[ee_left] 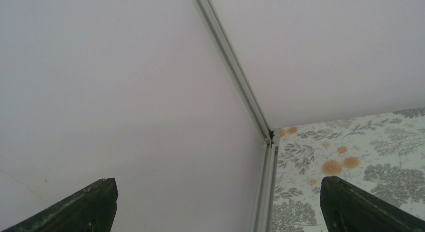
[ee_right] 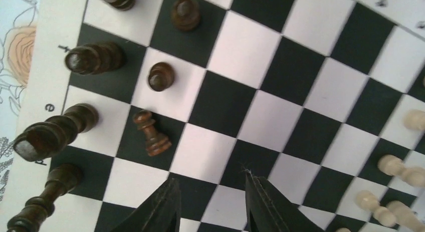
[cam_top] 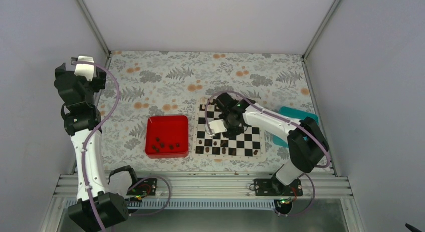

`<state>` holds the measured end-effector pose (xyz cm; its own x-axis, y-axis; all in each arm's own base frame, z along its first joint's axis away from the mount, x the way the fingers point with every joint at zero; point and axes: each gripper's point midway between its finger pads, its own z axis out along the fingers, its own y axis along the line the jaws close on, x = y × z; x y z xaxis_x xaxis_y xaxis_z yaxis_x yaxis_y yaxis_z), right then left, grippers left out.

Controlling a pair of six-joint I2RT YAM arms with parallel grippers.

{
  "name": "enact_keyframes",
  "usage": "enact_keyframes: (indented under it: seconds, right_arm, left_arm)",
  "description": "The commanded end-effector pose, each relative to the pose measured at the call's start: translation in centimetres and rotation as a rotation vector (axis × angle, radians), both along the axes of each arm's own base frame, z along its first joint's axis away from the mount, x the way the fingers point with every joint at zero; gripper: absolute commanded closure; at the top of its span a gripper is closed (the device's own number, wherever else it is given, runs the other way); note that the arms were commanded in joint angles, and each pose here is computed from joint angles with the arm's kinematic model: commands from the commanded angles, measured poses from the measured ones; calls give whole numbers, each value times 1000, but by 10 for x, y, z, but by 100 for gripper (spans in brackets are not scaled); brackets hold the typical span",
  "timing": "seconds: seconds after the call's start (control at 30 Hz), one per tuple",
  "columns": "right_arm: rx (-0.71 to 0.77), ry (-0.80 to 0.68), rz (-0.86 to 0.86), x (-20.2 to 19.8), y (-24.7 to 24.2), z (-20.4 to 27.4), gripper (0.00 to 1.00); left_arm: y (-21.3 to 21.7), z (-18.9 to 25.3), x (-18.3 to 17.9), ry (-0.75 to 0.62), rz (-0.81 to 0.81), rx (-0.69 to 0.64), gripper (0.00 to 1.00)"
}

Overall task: Set up the chess pieces on the board
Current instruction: Pick up the chess piece from the chessboard.

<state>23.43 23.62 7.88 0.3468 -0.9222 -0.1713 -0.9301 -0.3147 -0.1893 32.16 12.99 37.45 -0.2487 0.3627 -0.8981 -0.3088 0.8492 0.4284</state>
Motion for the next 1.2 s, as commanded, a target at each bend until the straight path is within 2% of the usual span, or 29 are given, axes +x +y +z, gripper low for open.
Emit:
enact_keyframes:
  seconds: [0.0, 0.33, 1.17]
  right_arm:
    - [-26, -21, 14, -6, 0, -17, 65]
    - [-57, 22, 44, -23, -1, -40, 73]
    - [-117, 106, 56, -42, -4, -66, 78]
  left_arm:
    - [-7, 19, -3, -62, -41, -36, 0]
    - [-13, 21, -9, -76, -72, -44, 0]
    - [-16, 25, -3, -71, -119, -71, 0]
